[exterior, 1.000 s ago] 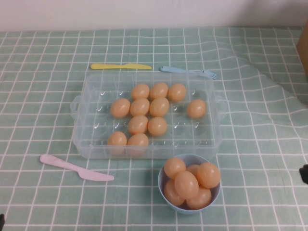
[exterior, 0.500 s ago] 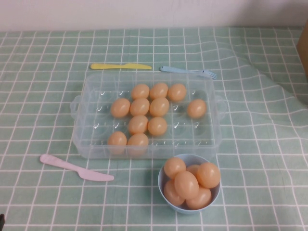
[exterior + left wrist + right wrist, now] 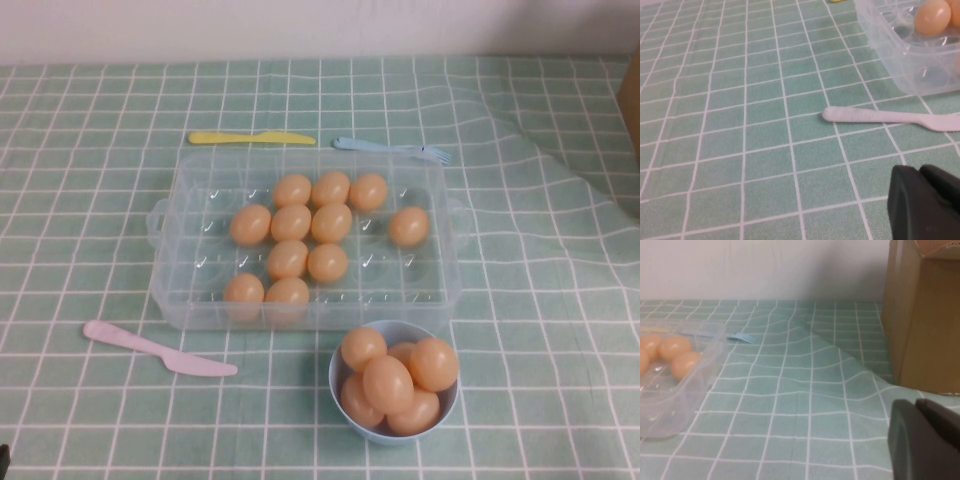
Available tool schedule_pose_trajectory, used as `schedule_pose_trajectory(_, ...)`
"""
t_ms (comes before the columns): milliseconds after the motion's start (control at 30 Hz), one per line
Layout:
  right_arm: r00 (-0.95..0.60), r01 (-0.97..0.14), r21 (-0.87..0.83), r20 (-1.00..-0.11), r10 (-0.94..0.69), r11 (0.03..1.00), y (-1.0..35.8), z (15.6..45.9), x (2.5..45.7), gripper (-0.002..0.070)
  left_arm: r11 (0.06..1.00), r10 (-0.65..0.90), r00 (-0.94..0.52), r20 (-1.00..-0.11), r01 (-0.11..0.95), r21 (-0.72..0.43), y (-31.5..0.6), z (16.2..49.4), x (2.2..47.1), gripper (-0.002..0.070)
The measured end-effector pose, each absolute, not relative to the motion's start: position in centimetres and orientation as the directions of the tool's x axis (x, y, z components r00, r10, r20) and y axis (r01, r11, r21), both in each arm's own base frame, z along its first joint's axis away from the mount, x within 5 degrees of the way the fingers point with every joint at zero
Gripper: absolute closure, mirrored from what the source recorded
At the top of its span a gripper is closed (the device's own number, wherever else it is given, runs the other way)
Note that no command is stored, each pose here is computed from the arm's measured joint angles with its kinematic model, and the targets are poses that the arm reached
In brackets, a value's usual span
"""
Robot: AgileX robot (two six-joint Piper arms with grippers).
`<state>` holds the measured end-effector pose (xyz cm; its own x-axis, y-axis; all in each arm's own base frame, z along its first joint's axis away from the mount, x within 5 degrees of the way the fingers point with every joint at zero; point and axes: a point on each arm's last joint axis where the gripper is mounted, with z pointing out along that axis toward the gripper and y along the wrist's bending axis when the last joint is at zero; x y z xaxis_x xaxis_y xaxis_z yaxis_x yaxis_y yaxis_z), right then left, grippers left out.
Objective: Take an egg out of the egg box
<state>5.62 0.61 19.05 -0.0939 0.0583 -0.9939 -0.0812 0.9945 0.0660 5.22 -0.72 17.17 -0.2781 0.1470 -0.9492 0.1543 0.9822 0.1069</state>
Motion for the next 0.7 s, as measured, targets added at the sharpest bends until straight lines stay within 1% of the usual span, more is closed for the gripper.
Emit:
schedule_pose_trajectory(533,-0.141,-0.078,0.052,-0.989,0.04,0.996,0.6,18.6,5.6,0.0693,0.982,0.149,-0.278,-0.949,0.154,0.109,-0.7,17.2,5.2,0.0678)
schedule_pose_trajectory(633,-0.183,-0.08,0.048,-0.983,0.033,0.996,0.6,18.2,5.5,0.0693,0.982,0.149,-0.278,-0.949,0.154,0.109,-0.7,17.2,5.2,0.0678)
schedule_pose_trajectory(700,-0.25,-0.085,0.053,-0.968,0.03,0.995,0.7,17.6,5.4,0.0693,0.982,0.149,-0.278,-0.949,0.154,0.109,-0.7,17.2,5.2,0.0678)
